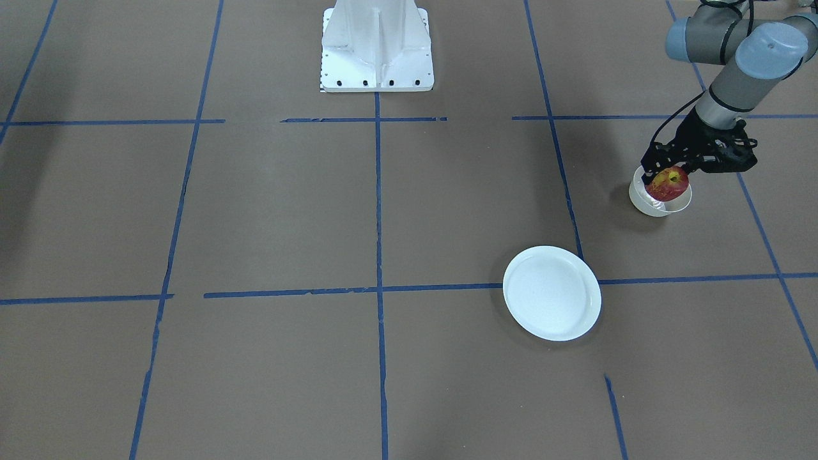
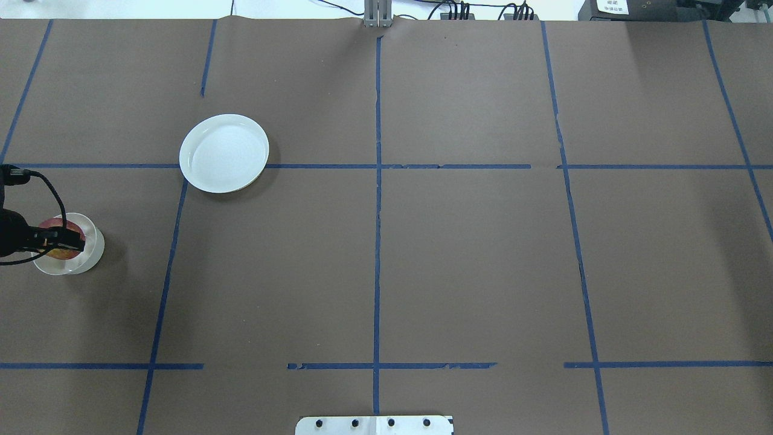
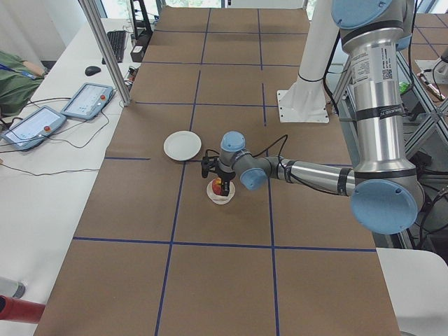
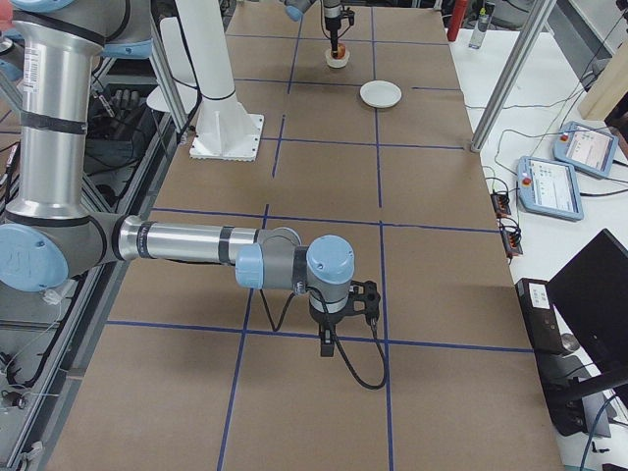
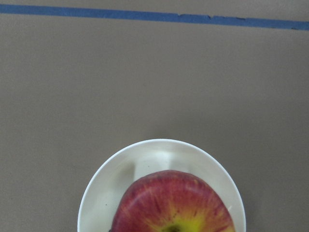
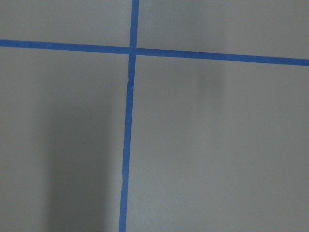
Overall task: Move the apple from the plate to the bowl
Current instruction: 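Lower the apple into the white bowl and open the left gripper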
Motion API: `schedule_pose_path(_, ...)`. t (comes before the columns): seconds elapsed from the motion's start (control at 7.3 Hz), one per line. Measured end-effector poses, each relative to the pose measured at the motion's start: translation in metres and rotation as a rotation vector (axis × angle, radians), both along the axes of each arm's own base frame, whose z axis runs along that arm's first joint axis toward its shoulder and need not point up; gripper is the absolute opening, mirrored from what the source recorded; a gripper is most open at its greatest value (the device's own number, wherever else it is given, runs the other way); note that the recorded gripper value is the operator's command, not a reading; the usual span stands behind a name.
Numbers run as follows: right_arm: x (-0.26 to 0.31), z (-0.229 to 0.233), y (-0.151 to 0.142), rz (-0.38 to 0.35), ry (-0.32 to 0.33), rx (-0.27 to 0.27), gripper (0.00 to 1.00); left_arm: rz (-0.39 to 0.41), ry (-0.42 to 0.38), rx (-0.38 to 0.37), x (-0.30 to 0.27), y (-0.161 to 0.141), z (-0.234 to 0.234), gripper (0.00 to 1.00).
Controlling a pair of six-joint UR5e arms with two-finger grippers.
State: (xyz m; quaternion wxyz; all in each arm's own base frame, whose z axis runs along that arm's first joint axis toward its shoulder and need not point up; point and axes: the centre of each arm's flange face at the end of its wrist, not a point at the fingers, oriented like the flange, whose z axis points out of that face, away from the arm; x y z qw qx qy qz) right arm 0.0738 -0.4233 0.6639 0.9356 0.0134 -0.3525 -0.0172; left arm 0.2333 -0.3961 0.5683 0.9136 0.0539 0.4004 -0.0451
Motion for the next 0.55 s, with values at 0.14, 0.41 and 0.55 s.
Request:
schedule_pose_path(0.14,0.0,0.0,0.0,0.0,0.0,0.0,1.0,0.002,-0.001,-0.001,0.0018,-0.0002,0.0006,0.92)
schedule_pose_path(0.41,0.0,-0.0001,-0.0001,0.0,0.0,0.0,1.0,0.004,-0.001,0.0,0.003,-0.0007,0.0004,0.99)
schedule_pose_path(0.55,0.0,-0.0001,-0.0001,0.0,0.0,0.0,1.0,0.006,-0.001,0.002,0.0032,-0.0008,0.0004,0.99)
